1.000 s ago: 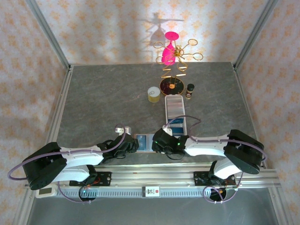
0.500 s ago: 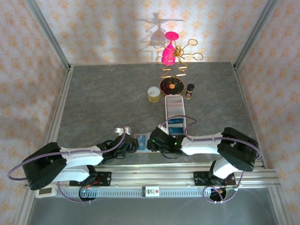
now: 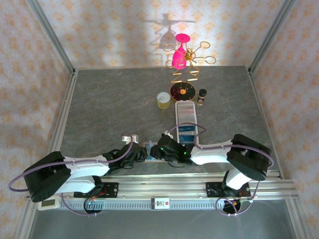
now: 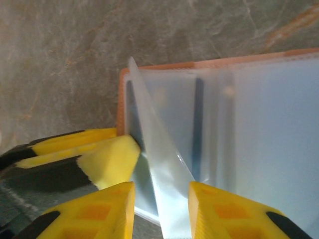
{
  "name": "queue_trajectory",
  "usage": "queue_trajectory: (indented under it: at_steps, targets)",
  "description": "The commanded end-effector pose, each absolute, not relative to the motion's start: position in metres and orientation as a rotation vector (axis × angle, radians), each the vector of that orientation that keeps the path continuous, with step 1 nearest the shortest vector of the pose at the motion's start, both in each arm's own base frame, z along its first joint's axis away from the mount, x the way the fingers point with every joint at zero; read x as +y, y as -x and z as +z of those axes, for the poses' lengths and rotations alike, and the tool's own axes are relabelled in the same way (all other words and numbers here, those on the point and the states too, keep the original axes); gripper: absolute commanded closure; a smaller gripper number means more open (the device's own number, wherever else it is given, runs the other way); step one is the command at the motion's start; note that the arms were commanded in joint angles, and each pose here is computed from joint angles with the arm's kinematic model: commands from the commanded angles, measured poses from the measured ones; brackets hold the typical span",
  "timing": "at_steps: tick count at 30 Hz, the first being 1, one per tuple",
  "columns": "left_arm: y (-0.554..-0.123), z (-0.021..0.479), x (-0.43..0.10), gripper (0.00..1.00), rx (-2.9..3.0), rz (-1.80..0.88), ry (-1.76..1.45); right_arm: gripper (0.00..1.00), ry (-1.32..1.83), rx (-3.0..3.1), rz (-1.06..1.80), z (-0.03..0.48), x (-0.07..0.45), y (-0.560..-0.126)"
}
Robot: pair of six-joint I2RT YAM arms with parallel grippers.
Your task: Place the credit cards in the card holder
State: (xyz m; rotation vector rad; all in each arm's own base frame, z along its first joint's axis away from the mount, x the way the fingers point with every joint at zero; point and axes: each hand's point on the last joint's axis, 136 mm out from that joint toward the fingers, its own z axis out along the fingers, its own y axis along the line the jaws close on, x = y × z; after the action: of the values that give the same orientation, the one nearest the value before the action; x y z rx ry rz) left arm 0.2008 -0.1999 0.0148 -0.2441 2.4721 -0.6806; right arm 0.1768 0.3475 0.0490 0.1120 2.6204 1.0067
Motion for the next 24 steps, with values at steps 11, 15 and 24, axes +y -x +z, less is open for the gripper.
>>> queue_trajectory:
  at_steps: [11, 15, 24]
  targets:
    - [-0.156, -0.022, -0.181, 0.74, 2.681, -0.644, 0.241, 0.67, -0.147, 2.507, 1.211, 0.073, 0.369, -0.181]
    - [-0.158, -0.016, -0.181, 0.69, 2.649, -0.695, 0.292, 0.67, -0.142, 2.507, 1.22, 0.073, 0.373, -0.182]
    - [-0.169, -0.007, -0.137, 0.67, 2.535, -0.5, 0.483, 0.68, -0.155, 2.502, 1.284, 0.074, 0.378, -0.179]
